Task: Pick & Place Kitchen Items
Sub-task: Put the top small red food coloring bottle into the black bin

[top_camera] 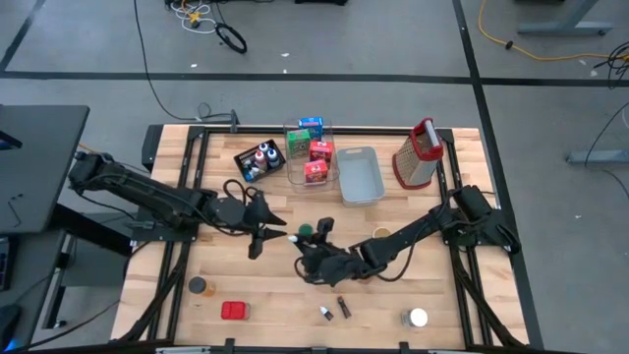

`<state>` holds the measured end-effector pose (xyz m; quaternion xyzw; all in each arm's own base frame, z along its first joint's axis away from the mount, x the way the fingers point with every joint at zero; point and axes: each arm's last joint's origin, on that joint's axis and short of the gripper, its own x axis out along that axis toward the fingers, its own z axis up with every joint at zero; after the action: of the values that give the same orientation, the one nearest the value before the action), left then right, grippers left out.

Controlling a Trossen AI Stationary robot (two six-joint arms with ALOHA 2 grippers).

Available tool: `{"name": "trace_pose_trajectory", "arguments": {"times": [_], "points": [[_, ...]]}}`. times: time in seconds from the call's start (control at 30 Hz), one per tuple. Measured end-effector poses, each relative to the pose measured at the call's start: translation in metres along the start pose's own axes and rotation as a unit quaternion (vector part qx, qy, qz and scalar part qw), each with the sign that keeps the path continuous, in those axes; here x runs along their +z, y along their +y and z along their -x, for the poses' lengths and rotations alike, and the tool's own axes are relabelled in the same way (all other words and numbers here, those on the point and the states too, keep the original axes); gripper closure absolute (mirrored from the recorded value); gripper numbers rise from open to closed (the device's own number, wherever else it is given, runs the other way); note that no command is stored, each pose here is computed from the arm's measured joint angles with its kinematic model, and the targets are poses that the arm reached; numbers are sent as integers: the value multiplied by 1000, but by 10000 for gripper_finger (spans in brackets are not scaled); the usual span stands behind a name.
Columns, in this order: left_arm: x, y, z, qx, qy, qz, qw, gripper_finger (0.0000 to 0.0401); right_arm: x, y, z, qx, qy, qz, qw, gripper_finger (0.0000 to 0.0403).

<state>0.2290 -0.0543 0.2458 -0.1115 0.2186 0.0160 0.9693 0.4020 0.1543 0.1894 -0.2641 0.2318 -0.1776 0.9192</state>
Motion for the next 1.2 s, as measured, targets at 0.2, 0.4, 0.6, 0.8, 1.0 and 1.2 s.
{"name": "trace_pose_trajectory", "arguments": {"times": [0.2,0.4,0.6,0.8,1.0,1.2], "points": [[1,1,-12,16,-13,-29,999,252,9,-3,1,-16,-32,28,999,309],[-4,1,-18,9,5,-26,1000,216,8,-4,1,-38,-22,43,998,298],[-5,1,-23,31,-7,10,999,194,7,-4,0,-42,-14,49,998,297],[-2,3,-22,62,-31,39,997,198,2,-4,0,-50,7,68,996,299],[3,-2,-23,4,-48,61,997,203,0,-7,-3,-58,14,58,997,302],[1,0,-29,39,-53,50,997,201,-3,-19,-15,-73,23,35,996,296]]}}
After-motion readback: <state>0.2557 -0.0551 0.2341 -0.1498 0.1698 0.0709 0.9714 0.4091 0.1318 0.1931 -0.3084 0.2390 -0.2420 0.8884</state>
